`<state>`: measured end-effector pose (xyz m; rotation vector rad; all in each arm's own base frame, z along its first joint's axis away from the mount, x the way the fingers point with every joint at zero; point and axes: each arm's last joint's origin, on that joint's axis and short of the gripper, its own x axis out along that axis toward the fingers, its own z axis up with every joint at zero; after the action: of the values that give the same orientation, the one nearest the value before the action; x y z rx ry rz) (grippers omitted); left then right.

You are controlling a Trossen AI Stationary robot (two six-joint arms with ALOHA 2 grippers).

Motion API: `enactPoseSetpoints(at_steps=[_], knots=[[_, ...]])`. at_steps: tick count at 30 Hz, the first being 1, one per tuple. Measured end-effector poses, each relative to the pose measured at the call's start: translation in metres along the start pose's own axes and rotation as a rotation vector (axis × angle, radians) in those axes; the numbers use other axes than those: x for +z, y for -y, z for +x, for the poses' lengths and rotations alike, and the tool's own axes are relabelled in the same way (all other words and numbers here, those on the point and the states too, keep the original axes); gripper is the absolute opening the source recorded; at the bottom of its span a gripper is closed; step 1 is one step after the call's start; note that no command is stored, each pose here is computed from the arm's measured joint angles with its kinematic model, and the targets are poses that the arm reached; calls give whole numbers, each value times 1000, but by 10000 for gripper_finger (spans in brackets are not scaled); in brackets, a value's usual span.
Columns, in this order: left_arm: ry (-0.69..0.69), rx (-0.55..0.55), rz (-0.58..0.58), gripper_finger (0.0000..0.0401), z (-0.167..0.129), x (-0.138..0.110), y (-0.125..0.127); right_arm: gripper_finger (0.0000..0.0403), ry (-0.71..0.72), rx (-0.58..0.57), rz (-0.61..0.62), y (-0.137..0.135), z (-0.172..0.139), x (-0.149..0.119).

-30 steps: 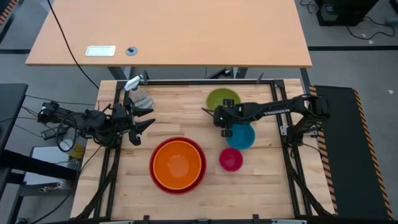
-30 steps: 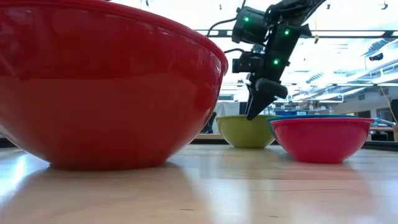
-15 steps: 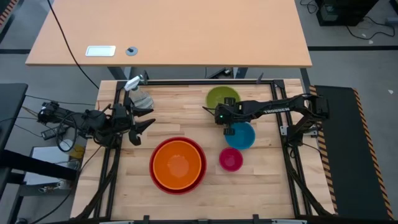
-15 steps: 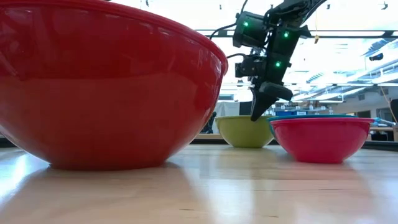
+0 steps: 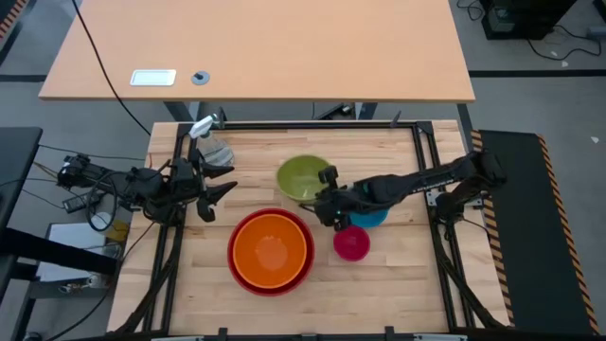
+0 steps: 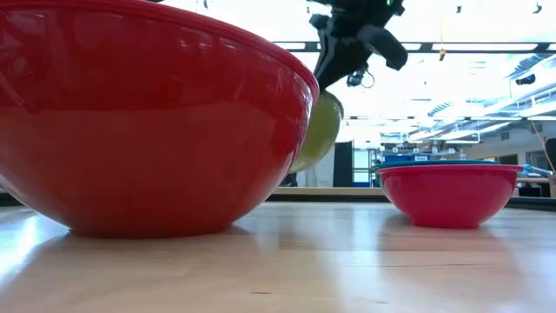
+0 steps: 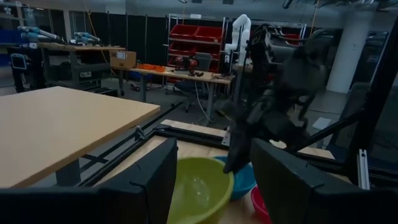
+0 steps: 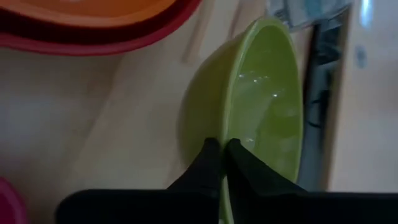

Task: Nest bowls inside each other
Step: Stack the green bowl on top of the orange bowl

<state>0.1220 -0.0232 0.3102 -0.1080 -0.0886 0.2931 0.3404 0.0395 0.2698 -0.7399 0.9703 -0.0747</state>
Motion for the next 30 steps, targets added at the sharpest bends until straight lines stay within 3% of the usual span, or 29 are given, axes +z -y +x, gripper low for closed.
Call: enactPoseSetpoints(at_steps=[5,16,21,25,30], knots=[[0,0,0,208,0,0,0,12,40,-81,-32,-1,-19,17],[-7,75,-1,208,4,-2,-3,9,454,-22,-199,-32,-51,66],[-22,91,-6,208,8,-5,-3,9,328,-14,-185,-42,-35,61],[-42,68,-42,208,10,-7,-1,20,208,96,-77,-41,-21,46],[-47,57,-43,208,10,-8,-1,62,82,178,63,-26,-7,28]])
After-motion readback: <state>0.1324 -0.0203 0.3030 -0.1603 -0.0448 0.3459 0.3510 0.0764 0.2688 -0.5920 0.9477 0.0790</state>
